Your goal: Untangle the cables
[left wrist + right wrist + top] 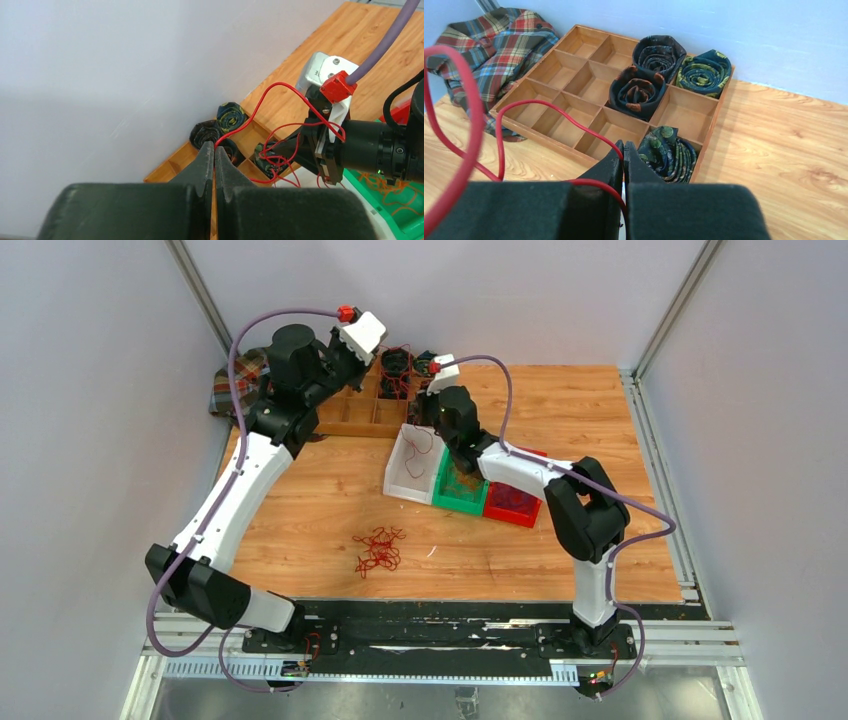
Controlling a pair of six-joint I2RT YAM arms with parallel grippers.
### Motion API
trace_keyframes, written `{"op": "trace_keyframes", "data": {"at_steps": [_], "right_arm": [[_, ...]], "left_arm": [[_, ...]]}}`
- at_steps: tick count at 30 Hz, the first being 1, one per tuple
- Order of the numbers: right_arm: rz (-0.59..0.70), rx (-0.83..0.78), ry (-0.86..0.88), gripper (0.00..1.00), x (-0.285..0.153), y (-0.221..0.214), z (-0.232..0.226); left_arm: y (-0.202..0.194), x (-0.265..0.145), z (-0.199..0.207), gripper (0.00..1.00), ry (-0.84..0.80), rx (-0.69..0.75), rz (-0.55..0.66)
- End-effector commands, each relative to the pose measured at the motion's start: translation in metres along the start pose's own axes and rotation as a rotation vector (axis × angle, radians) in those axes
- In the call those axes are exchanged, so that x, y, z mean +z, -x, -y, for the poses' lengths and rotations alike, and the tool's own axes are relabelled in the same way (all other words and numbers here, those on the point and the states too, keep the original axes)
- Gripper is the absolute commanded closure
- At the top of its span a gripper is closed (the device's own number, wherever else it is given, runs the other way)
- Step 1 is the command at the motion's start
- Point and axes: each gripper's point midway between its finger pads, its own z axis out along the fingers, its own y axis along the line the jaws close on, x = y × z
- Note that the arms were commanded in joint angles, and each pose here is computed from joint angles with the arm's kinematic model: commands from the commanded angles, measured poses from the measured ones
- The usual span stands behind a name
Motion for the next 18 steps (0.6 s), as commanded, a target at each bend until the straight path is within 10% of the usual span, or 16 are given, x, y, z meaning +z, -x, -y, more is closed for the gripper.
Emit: {"op": "trace_keyframes", "data": {"at_steps": [1,11,14,18], "right_arm": [[0.032,-0.09,-0.04,0.99,0.009,0.011,0.0],[-0.122,-0.115,0.019,0.99,-0.014,-0.069,-0.014],[-0.151,-0.054,0.038,0.69,-0.023,-0.086,-0.019],[-0.16,-0.054,0.035,0.55,-0.034,-0.088,-0.017]], "left_arm": [[0.015,0.004,-0.005,1.0,0.01,0.031,0.043],[-0.022,-0.011,0.021,1.0,-0.082,0.02,-0.083],[-0.03,-0.015,0.02,1.0,-0.068,0.037,-0.107],[-0.04,-0.017,0.016,1.0,-0.042,0.07,-0.149]]}}
